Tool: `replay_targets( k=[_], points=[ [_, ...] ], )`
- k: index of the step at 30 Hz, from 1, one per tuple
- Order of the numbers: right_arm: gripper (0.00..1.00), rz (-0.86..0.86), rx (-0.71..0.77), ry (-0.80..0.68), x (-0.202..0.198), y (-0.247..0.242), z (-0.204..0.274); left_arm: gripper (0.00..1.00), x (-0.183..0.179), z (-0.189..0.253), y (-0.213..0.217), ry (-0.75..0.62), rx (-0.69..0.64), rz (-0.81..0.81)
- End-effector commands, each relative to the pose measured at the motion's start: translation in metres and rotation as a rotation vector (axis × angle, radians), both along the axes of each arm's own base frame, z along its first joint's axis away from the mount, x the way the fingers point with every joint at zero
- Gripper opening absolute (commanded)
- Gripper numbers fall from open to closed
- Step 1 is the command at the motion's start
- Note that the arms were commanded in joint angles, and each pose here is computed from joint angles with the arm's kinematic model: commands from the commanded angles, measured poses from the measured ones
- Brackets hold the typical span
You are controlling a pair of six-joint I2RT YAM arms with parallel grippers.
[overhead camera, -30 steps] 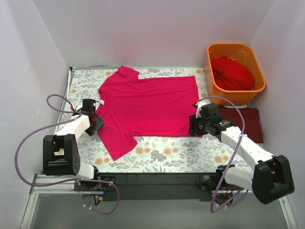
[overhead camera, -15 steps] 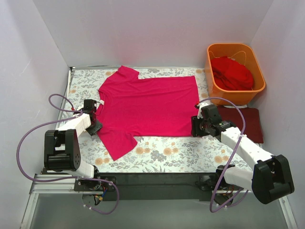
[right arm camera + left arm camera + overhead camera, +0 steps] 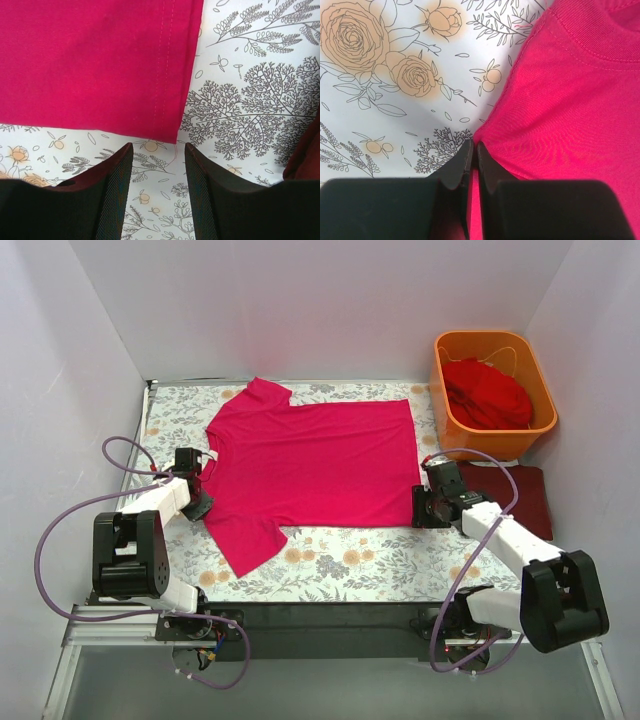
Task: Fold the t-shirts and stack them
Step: Fold the tshirt
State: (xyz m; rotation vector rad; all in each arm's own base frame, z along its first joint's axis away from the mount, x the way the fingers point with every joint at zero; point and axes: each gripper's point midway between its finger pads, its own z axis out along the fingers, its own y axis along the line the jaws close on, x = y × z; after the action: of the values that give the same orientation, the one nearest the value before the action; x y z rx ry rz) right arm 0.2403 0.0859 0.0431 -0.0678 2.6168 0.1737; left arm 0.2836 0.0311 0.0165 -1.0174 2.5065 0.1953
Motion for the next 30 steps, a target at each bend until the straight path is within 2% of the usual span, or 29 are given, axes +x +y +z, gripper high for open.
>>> replay_targets(
  k=[1,9,20,30],
  points=[
    [0.52,-0.049,-0.020,0.017,0.005,-0.005,-0.005,0.00,-0.005,-0.006,-0.005,0.024,-0.029,-0.011],
    [0.50,-0.057,-0.009,0.045,0.007,-0.001,-0.013,0.00,-0.003,-0.002,-0.005,0.014,-0.026,-0.015],
    [0.50,-0.067,0.004,0.009,0.016,-0.003,0.002,0.00,0.000,0.001,-0.005,-0.001,-0.027,-0.016],
    [0.41,-0.078,-0.003,0.050,0.016,-0.007,-0.021,0.00,0.000,0.002,-0.005,-0.004,-0.027,-0.018]
  ],
)
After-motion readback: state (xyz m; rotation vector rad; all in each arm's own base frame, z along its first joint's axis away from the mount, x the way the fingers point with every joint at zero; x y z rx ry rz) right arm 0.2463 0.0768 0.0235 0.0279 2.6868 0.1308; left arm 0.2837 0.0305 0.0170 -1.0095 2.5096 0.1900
